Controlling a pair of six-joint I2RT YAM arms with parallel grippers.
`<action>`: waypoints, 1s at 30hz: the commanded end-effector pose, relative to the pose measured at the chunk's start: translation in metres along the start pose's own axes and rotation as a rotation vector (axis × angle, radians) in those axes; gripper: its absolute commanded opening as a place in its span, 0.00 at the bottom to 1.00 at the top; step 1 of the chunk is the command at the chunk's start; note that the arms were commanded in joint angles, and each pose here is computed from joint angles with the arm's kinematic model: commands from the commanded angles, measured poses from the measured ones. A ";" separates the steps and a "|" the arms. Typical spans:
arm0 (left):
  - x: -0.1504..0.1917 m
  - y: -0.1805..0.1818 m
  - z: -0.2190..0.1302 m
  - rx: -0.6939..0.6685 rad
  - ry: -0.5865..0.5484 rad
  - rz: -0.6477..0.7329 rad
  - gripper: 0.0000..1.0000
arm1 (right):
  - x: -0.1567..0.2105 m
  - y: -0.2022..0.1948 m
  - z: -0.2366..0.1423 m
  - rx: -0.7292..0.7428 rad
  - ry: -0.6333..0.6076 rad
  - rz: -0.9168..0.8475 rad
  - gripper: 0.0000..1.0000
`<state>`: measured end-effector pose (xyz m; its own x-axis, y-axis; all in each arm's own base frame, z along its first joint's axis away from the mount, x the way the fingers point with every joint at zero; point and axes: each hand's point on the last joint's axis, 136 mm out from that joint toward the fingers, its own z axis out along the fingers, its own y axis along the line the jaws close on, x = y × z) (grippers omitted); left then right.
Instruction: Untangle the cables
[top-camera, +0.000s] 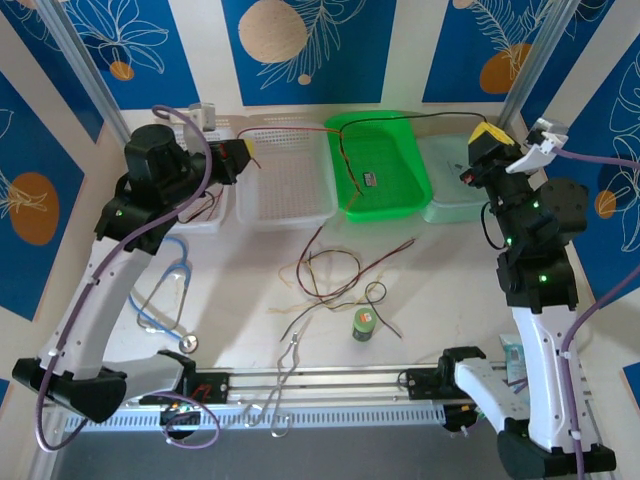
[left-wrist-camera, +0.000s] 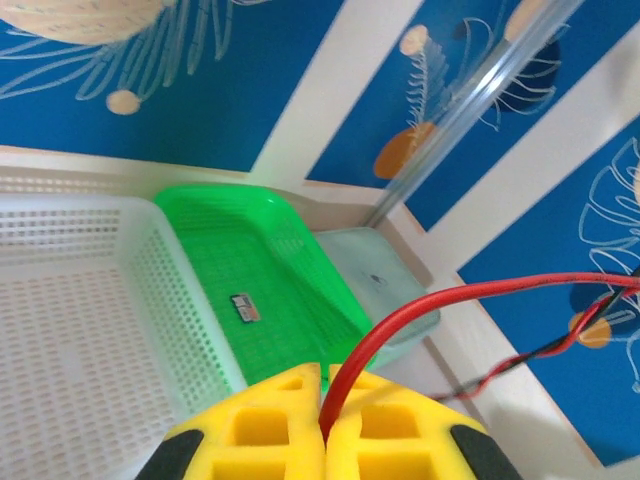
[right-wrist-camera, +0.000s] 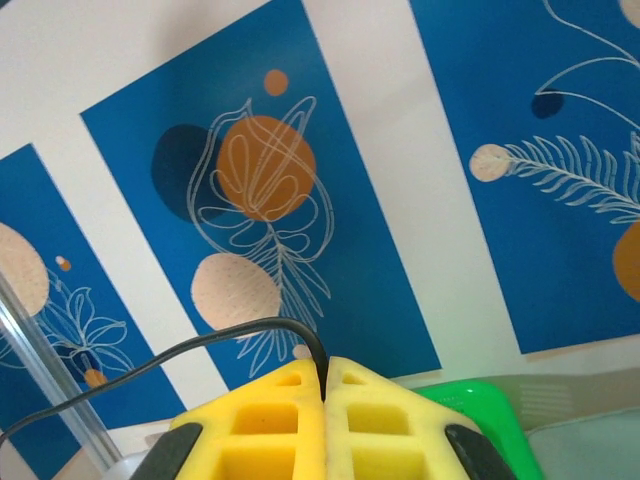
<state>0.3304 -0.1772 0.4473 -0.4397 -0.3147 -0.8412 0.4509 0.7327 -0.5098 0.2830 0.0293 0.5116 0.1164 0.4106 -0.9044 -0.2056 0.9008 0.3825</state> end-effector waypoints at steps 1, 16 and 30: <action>-0.014 0.022 -0.016 -0.078 -0.083 0.023 0.00 | -0.022 -0.007 -0.008 0.045 -0.058 0.013 0.00; -0.040 0.104 -0.084 -0.441 -0.442 -0.011 0.00 | -0.039 -0.047 -0.018 0.189 -0.101 0.019 0.00; -0.033 0.148 -0.171 -0.730 -0.801 -0.170 0.00 | -0.059 -0.063 -0.042 0.288 -0.177 -0.001 0.00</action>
<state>0.2992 0.0121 0.4179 0.1394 -0.5339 -0.8340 -0.1645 0.8180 -0.5511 0.2620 -0.0511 0.5180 0.2333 0.4137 -0.8800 0.0479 0.8990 0.4353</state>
